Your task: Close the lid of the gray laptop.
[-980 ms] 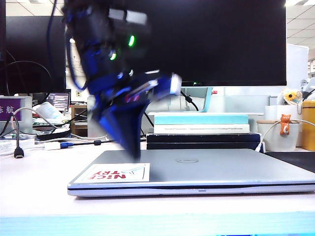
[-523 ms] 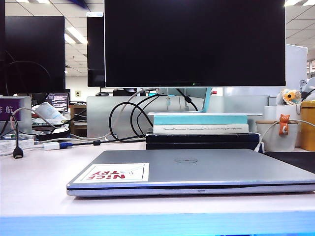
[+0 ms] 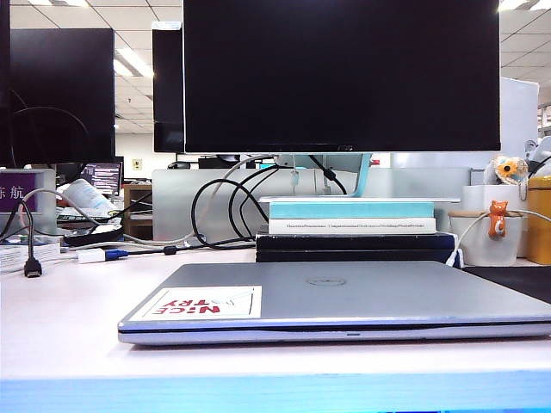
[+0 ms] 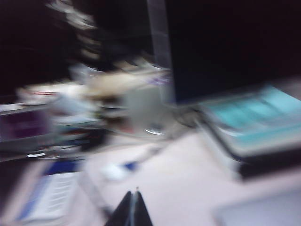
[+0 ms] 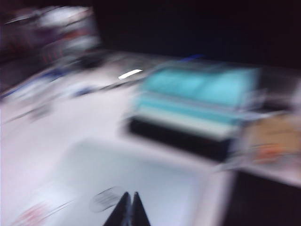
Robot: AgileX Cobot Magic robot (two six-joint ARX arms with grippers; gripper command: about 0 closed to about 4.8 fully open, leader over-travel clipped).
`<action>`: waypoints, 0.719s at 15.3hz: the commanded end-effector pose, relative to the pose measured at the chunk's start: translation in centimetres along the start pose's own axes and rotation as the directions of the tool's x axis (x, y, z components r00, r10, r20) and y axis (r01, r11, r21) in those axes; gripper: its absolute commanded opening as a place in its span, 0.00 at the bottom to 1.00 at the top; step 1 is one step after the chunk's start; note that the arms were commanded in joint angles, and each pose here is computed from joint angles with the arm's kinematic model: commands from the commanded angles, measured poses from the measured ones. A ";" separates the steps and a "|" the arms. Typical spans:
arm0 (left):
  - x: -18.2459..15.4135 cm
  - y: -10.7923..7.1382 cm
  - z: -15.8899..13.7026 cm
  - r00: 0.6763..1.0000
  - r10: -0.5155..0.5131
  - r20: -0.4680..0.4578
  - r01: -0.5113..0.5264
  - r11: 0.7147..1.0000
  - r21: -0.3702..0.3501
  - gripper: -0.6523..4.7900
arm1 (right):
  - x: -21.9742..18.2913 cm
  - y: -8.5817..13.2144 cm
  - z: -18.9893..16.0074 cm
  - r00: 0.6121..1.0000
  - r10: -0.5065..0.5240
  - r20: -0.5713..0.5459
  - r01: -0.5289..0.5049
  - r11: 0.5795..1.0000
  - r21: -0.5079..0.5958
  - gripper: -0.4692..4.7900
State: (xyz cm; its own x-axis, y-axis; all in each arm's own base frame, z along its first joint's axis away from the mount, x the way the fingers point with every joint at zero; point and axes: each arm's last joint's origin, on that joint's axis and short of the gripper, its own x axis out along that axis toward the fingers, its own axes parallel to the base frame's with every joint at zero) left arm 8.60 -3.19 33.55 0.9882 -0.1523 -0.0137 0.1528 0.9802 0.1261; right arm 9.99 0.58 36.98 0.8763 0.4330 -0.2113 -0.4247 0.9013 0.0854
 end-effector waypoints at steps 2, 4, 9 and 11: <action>-2.8 0.8 -2.1 0.992 0.097 0.077 -0.094 0.995 -0.034 0.11 | -1.8 0.7 -3.3 0.967 -0.177 0.181 0.178 0.984 0.008 0.09; -5.2 1.4 -4.7 0.975 0.166 0.150 -0.156 0.985 -0.079 0.11 | -3.2 1.4 -8.0 0.905 -0.257 0.338 0.264 0.964 0.027 0.09; -3.2 0.5 -7.9 0.981 0.190 0.047 -0.174 0.957 -0.233 0.11 | -0.5 -0.3 -11.8 0.851 -0.295 0.435 0.234 0.954 0.189 0.09; -1.6 -0.3 -10.9 0.983 0.185 0.006 -0.180 0.961 -0.212 0.11 | 0.6 -0.9 -13.4 0.834 -0.308 0.458 0.213 0.945 0.249 0.09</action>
State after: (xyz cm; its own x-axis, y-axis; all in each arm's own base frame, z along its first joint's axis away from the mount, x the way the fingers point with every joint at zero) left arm 6.65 -1.66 23.31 0.9993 0.0355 -0.0090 -0.0360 0.9971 -0.0676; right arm 7.74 -0.16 23.83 0.9739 0.0937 0.2066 -0.1445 0.9582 0.2467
